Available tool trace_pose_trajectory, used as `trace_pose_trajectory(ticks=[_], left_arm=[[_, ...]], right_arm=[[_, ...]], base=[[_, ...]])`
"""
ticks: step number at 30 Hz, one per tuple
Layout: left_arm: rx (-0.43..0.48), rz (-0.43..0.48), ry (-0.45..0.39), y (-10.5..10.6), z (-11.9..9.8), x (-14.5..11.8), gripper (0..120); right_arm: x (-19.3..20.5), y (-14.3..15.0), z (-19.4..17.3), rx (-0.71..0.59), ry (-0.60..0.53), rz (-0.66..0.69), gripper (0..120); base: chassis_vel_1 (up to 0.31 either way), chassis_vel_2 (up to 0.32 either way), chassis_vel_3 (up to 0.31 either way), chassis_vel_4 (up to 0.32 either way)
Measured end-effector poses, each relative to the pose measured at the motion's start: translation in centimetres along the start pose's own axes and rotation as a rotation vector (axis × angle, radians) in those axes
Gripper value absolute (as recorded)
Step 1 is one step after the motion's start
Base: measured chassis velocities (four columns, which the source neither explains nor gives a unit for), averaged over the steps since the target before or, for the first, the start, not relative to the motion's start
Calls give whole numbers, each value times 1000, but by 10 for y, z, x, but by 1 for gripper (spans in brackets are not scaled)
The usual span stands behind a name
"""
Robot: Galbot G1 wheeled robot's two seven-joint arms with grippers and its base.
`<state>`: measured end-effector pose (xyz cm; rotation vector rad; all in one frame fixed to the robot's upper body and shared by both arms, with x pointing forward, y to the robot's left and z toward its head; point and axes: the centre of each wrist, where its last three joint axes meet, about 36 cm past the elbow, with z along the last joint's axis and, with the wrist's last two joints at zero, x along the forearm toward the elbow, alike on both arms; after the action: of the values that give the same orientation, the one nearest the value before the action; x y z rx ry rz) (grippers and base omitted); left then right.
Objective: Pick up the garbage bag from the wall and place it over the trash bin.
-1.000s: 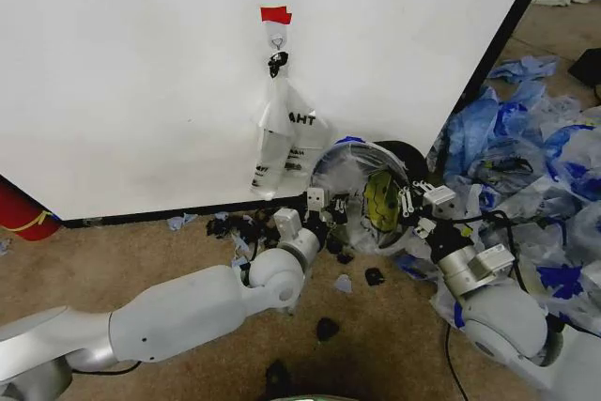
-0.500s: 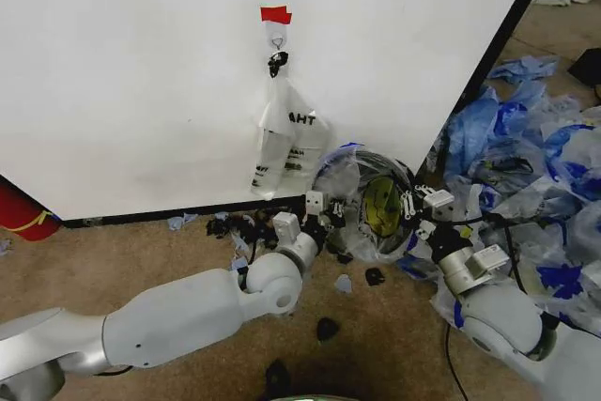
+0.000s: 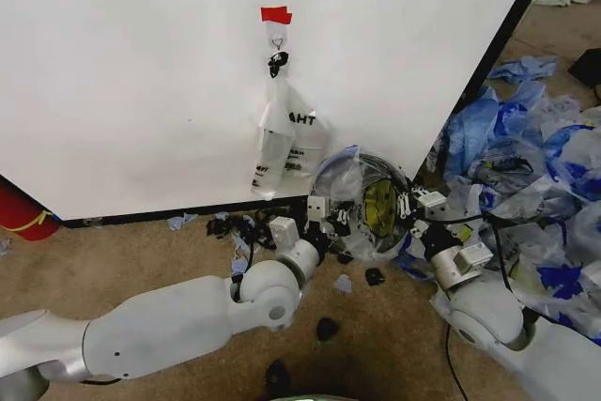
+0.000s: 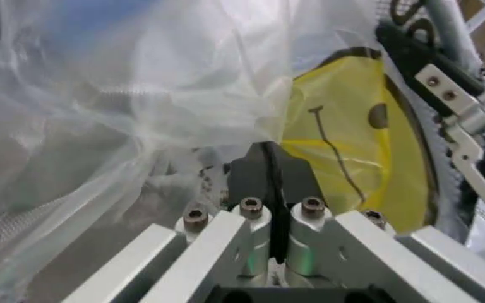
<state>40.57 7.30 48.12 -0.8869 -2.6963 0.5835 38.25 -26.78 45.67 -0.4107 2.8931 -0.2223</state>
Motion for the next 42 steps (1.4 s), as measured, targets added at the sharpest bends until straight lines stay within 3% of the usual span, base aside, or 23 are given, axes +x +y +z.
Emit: trace_pose_trajectory(ticks=[12,29,42], left_arm=[[14,-11,27,-23,-9,-28,0],[-60,-145,73,-13,0,-67,0],[-94,-177,70,-21,-3,-89,0]], right_arm=[[-6,6,7,64,-36,-31,0],[-4,9,-12,102,-99,-92,0],[4,15,-11,105,-94,-135,0]], base=[[0,0,0,0],[0,0,0,0],[0,0,0,0]])
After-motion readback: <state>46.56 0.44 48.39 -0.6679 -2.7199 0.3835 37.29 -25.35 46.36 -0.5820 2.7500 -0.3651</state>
